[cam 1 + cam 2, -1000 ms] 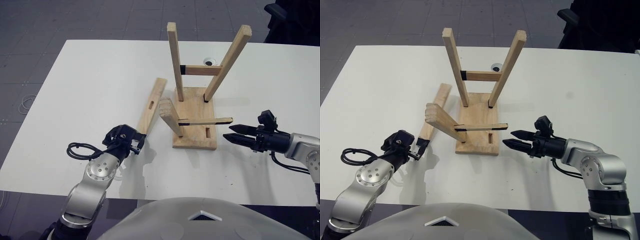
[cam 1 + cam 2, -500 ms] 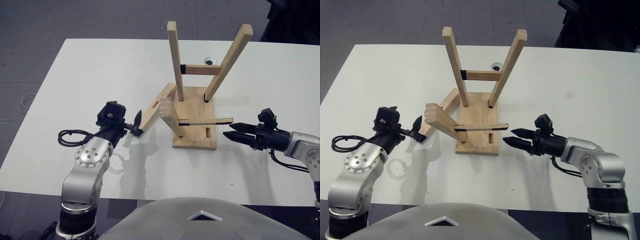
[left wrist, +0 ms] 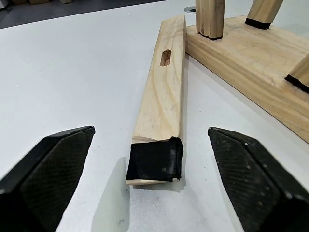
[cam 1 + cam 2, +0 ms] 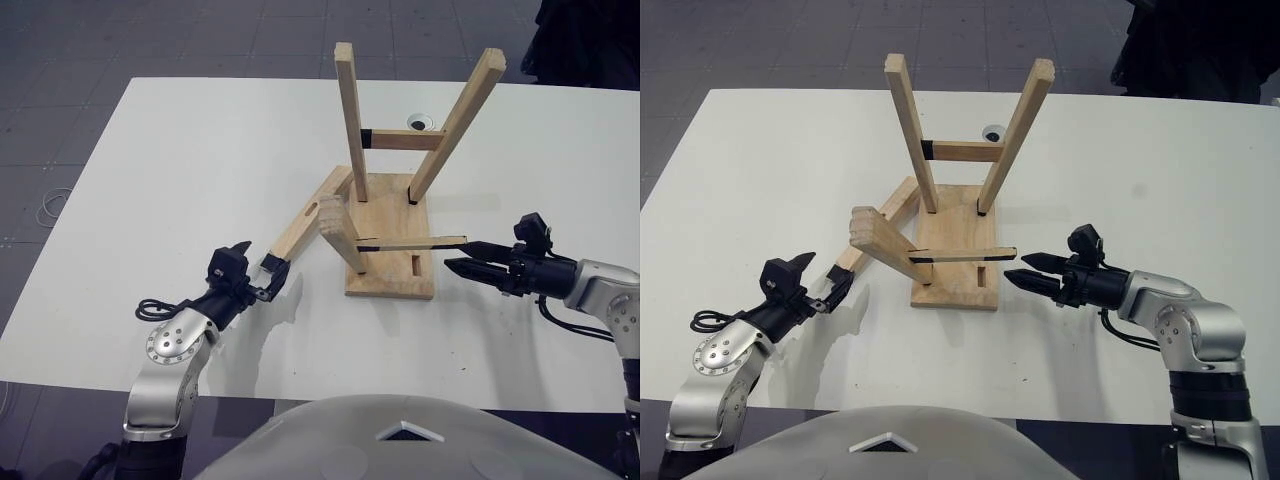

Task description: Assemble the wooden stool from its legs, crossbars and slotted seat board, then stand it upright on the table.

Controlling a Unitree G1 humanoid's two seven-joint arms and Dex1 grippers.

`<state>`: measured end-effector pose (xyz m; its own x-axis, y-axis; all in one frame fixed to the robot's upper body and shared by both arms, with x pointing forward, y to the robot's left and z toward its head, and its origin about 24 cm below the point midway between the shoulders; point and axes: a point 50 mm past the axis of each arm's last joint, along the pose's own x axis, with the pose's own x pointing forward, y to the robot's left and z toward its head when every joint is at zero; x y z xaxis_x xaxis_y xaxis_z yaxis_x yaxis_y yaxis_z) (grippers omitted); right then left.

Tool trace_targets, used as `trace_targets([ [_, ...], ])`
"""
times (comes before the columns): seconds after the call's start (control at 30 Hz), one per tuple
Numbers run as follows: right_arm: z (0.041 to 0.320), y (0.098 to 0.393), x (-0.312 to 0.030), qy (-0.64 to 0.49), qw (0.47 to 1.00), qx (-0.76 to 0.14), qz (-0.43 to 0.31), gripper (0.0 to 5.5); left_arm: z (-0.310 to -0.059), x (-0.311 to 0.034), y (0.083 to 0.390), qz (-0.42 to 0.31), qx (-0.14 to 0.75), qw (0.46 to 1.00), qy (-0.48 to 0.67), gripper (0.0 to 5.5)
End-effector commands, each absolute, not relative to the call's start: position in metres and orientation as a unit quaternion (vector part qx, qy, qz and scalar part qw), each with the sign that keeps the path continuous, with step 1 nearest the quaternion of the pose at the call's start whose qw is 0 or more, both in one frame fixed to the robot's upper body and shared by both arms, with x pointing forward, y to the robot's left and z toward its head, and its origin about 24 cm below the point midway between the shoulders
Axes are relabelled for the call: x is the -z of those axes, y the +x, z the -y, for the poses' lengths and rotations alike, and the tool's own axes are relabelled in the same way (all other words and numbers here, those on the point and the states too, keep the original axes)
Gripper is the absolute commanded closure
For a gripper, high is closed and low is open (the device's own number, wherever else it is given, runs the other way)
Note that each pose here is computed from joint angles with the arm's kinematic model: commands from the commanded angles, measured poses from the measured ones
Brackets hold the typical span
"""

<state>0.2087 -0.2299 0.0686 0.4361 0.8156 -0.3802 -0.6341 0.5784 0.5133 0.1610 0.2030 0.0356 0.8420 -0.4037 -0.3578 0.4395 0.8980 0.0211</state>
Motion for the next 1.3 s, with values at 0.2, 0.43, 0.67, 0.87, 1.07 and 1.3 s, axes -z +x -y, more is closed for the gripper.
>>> trace_targets([
  [0.2, 0.231, 0.21, -0.07, 0.138, 0.837, -0.434, -0.304, 1.76, -0.213, -0.001, 0.167, -0.195, 0.241, 0.949, 0.053, 1.16],
  [0.43, 0.231, 0.213, -0.071, 0.133, 0.835, -0.438, -0.307, 1.76, -0.201, 0.013, 0.173, -0.182, 0.275, 0.944, -0.02, 1.37],
  [0.67, 0.231, 0.215, -0.071, 0.133, 0.836, -0.435, -0.305, 1.76, -0.202, 0.025, 0.157, -0.223, 0.309, 0.925, -0.018, 2.37],
  [0.87, 0.232, 0.214, -0.072, 0.133, 0.837, -0.434, -0.306, 1.76, -0.211, 0.024, 0.16, -0.217, 0.278, 0.936, 0.006, 3.22],
  [1.07, 0.232, 0.213, -0.07, 0.134, 0.837, -0.432, -0.307, 1.76, -0.217, 0.015, 0.168, -0.174, 0.231, 0.957, 0.019, 3.44],
  [1.3, 0.234, 0.218, -0.073, 0.136, 0.845, -0.422, -0.3, 1.76, -0.242, -0.015, 0.184, -0.111, 0.136, 0.984, 0.039, 3.44],
])
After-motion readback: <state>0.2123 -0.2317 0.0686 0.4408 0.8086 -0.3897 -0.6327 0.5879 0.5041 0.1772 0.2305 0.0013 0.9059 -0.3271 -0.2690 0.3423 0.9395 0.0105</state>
